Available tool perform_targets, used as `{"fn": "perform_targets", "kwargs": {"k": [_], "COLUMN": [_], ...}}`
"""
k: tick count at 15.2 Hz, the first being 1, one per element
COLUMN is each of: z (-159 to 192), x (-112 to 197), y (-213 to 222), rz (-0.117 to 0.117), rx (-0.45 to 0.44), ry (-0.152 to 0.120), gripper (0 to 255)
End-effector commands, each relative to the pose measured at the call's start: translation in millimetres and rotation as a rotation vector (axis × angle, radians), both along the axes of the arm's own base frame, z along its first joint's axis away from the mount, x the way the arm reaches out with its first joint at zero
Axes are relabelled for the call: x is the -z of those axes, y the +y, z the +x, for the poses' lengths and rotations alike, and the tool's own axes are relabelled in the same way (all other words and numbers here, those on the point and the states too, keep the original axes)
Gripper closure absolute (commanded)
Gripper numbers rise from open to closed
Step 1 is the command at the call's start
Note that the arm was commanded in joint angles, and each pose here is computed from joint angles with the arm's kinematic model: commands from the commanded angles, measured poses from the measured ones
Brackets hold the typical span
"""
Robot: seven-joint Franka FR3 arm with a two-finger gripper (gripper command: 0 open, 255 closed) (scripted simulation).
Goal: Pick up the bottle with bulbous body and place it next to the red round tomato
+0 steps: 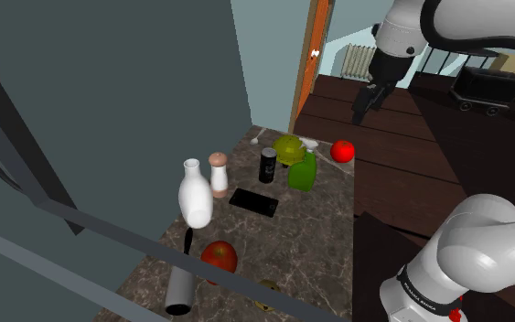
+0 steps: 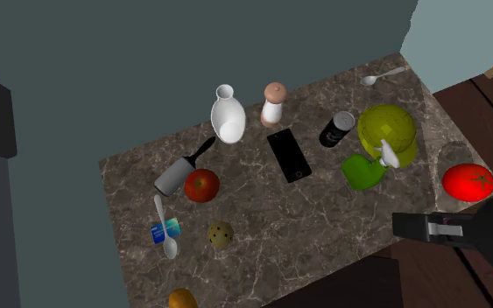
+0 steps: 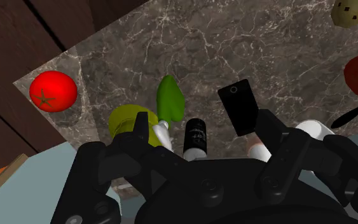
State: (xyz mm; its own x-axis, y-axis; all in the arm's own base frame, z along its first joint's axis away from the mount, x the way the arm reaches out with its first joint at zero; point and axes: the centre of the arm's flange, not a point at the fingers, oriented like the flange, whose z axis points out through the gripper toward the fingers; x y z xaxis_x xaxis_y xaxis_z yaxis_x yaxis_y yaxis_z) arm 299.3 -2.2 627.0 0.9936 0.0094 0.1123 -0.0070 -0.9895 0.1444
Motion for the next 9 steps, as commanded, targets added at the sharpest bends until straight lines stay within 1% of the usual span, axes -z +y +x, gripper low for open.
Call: {"fn": "perform_targets", "kwargs": {"k": [1,9], "z": [0.0,69.8], "x": [0.0,38.4], "y": [0.0,65.8], "rz": [0.000,0.030], "rx": [0.000,-0.017], "ry": [0.000,0.014], "gripper": [0,0]}}
